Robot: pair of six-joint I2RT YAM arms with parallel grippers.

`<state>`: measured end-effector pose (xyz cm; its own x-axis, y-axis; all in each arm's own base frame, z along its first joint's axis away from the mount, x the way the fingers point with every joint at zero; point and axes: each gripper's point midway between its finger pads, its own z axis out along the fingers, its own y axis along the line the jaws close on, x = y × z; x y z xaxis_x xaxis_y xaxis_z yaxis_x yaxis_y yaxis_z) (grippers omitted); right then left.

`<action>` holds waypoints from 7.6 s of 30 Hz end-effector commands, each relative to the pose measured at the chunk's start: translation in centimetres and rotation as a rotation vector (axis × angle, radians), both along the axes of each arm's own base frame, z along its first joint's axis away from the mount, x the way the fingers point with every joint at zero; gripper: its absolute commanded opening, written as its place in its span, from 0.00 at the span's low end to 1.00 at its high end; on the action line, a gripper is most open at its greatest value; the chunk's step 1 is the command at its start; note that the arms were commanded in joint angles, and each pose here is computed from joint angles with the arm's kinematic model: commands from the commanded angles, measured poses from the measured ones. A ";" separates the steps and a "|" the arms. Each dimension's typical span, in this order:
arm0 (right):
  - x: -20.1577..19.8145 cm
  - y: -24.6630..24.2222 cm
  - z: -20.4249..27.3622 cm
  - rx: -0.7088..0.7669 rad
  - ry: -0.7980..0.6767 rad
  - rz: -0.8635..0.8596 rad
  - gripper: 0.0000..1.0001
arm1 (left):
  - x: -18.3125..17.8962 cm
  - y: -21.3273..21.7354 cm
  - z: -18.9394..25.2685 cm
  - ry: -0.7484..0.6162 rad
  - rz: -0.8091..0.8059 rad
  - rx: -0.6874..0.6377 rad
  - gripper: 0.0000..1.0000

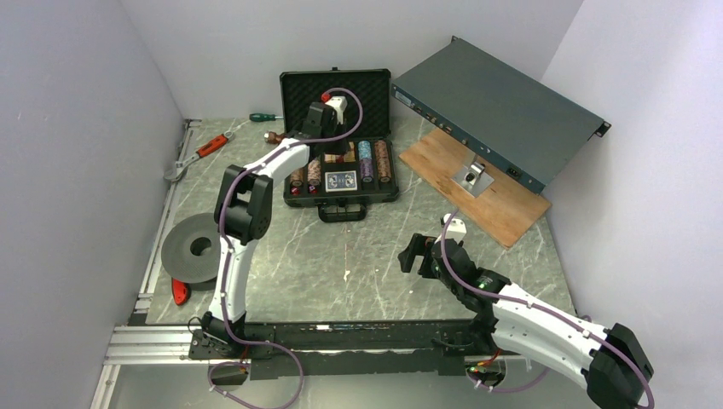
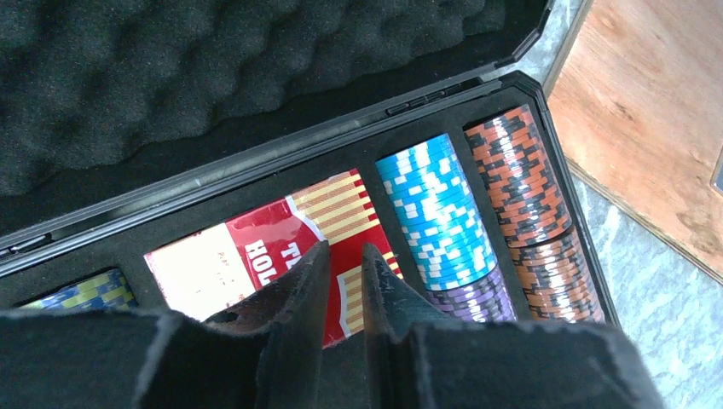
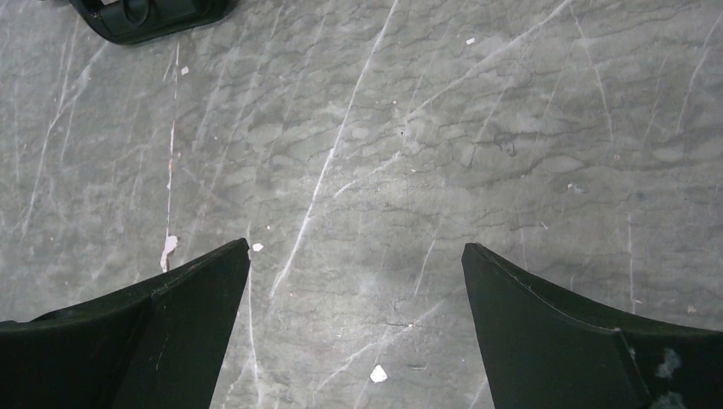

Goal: Pack up texas hold em set

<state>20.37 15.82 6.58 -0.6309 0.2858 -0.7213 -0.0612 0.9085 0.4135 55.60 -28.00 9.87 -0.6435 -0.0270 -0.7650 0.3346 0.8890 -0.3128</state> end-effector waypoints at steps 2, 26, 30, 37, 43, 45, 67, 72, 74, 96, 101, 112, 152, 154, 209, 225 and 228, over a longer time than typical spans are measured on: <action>0.6 0.4 0.7 0.036 -0.032 -0.013 0.99 | -1.1 -1.9 -2.3 0.050 -0.017 -0.008 0.20; 0.5 0.6 0.7 0.044 -0.025 -0.003 0.99 | -8.4 -0.8 -8.8 0.290 0.118 0.114 0.00; 0.5 0.7 0.7 0.045 -0.021 0.003 0.99 | -9.7 -0.9 -9.6 0.309 0.116 0.118 0.00; 0.5 0.9 0.9 0.047 -0.017 0.007 0.99 | -9.8 -1.1 -7.0 0.237 0.097 0.075 0.00; 0.5 0.9 1.5 0.046 -0.024 0.010 0.99 | -9.3 -1.0 -0.9 0.086 0.059 0.043 0.05; 0.5 1.0 1.7 0.050 -0.025 0.012 0.99 | -9.5 -0.8 1.3 0.038 0.046 0.036 0.09; 1.9 0.3 4.7 0.045 -0.041 -0.087 1.00 | -14.6 11.6 12.8 -0.180 0.264 0.029 0.64; 4.0 1.2 5.3 0.048 -0.020 -0.171 0.97 | -19.3 13.8 13.8 -0.149 0.300 0.014 0.65; 5.1 1.5 5.4 0.038 -0.002 -0.221 0.92 | -21.2 15.2 14.7 -0.164 0.329 0.023 0.66; 19.8 5.1 3.1 0.104 0.155 -0.569 0.82 | -31.8 20.7 13.8 -0.367 0.218 0.156 0.77; 21.4 4.8 2.0 0.095 0.165 -0.627 0.80 | -31.9 20.5 13.6 -0.348 0.208 0.156 0.77; 22.1 4.0 -1.1 0.038 0.189 -0.685 0.67 | -31.9 20.4 13.7 -0.358 0.199 0.150 0.76; 15.7 7.0 -6.7 -0.097 0.313 -0.310 0.00 | -31.6 20.4 13.1 -0.333 0.198 0.171 0.76; 15.1 6.8 -6.6 -0.098 0.315 -0.304 0.00 | -31.6 20.4 13.1 -0.334 0.200 0.171 0.76; 1.5 -3.3 0.3 -0.123 0.147 -0.310 0.71 | -24.2 17.5 23.3 -0.362 0.225 0.121 0.78; -1.0 -3.9 3.0 -0.027 0.146 -0.265 0.80 | -11.3 16.6 30.1 -0.416 0.265 0.025 0.76; -2.1 -3.7 2.5 0.007 0.189 -0.249 0.78 | -8.1 16.6 29.6 -0.406 0.251 -0.020 0.75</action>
<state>19.55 11.69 8.65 -0.6332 0.4270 -0.6456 0.2400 0.9013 0.3607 44.12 -10.99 38.05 -0.3060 -0.0976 -0.9470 0.1590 0.9755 -0.1518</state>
